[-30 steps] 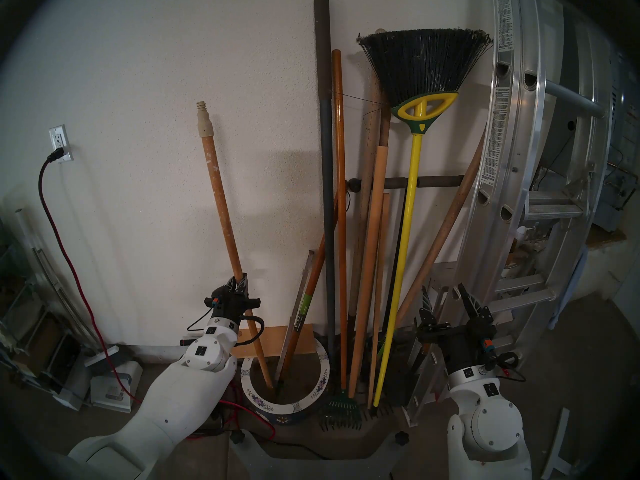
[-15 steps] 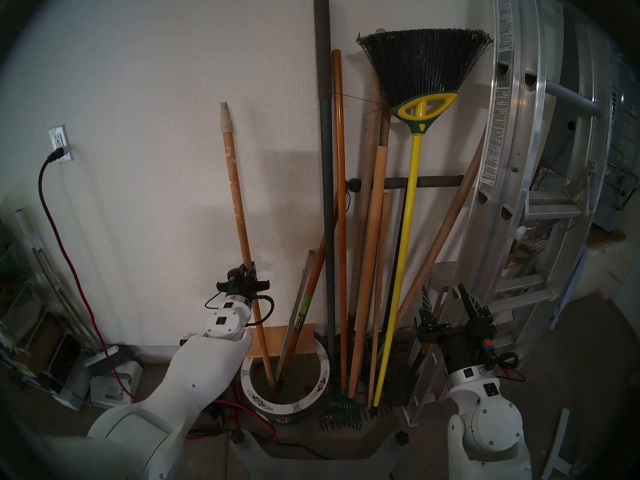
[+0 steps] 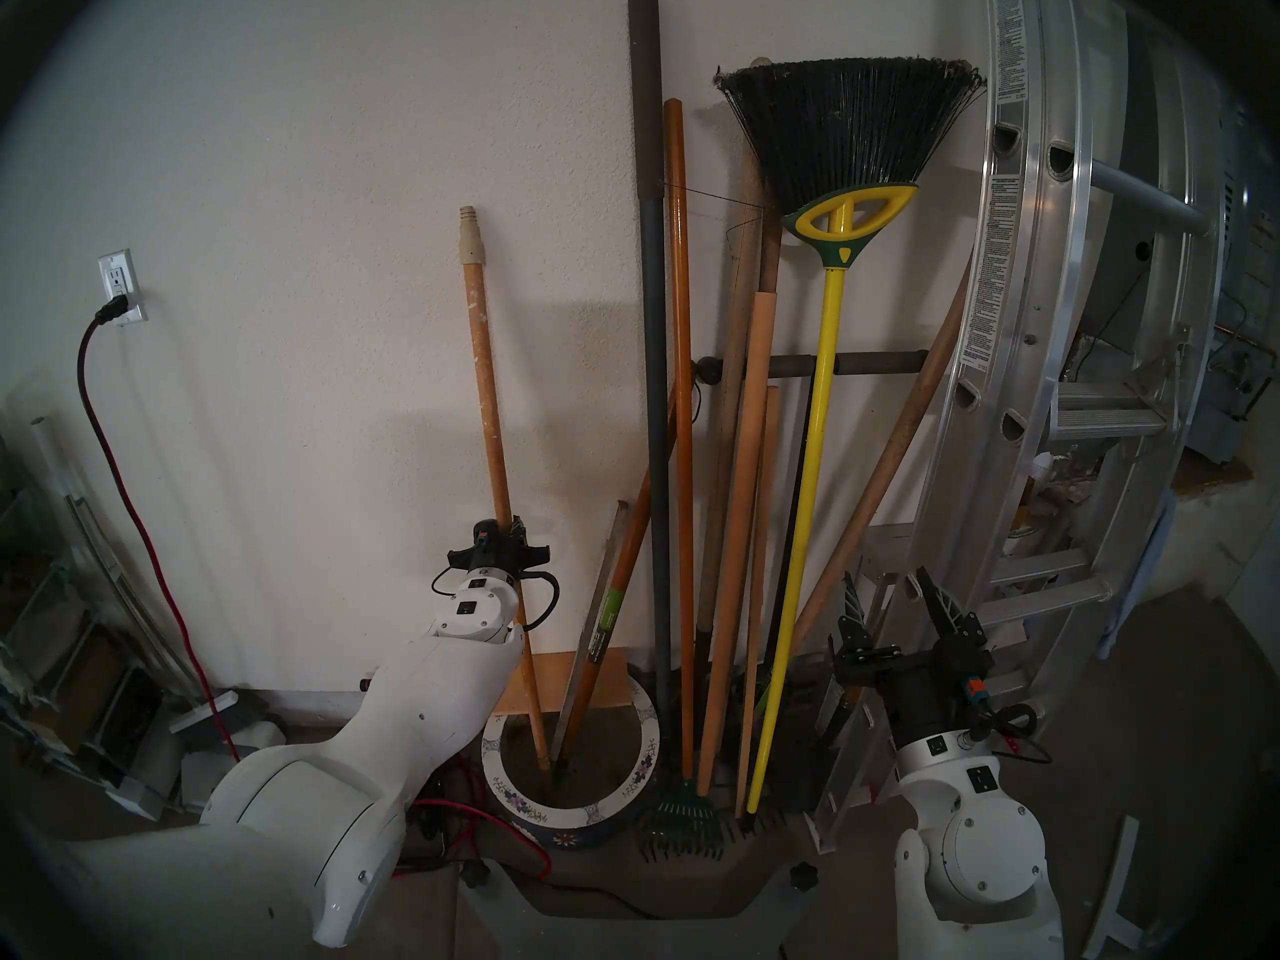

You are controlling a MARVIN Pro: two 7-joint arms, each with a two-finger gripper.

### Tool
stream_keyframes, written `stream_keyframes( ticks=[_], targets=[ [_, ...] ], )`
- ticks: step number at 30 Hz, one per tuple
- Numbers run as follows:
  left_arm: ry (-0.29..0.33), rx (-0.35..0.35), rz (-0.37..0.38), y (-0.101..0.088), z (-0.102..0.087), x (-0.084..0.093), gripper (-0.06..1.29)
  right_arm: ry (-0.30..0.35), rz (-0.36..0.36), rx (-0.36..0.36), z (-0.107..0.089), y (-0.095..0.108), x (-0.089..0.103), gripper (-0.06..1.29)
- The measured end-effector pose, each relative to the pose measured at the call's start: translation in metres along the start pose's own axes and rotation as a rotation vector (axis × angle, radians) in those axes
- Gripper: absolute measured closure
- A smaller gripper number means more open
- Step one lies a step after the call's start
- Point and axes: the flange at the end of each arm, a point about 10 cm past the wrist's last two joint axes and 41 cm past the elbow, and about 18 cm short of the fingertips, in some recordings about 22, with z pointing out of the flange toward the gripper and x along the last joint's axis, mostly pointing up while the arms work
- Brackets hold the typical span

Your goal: Put wooden sticks into the pot

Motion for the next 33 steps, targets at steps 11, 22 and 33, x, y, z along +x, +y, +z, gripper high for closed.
stream_keyframes(
  ticks=[11, 22, 33],
  targets=[
    [0.203, -0.024, -0.011, -0.014, -0.001, 0.027, -0.04, 0.0, 0.0, 0.0, 0.0, 0.0, 0.0, 0.01],
    [0.388, -0.051, 0.013, -0.04, -0.025, 0.047, -0.04, 0.0, 0.0, 0.0, 0.0, 0.0, 0.0, 0.01],
    [0.481, -0.083, 0.036, -0.059, -0.053, 0.056, -0.04, 0.0, 0.0, 0.0, 0.0, 0.0, 0.0, 0.01]
  ],
)
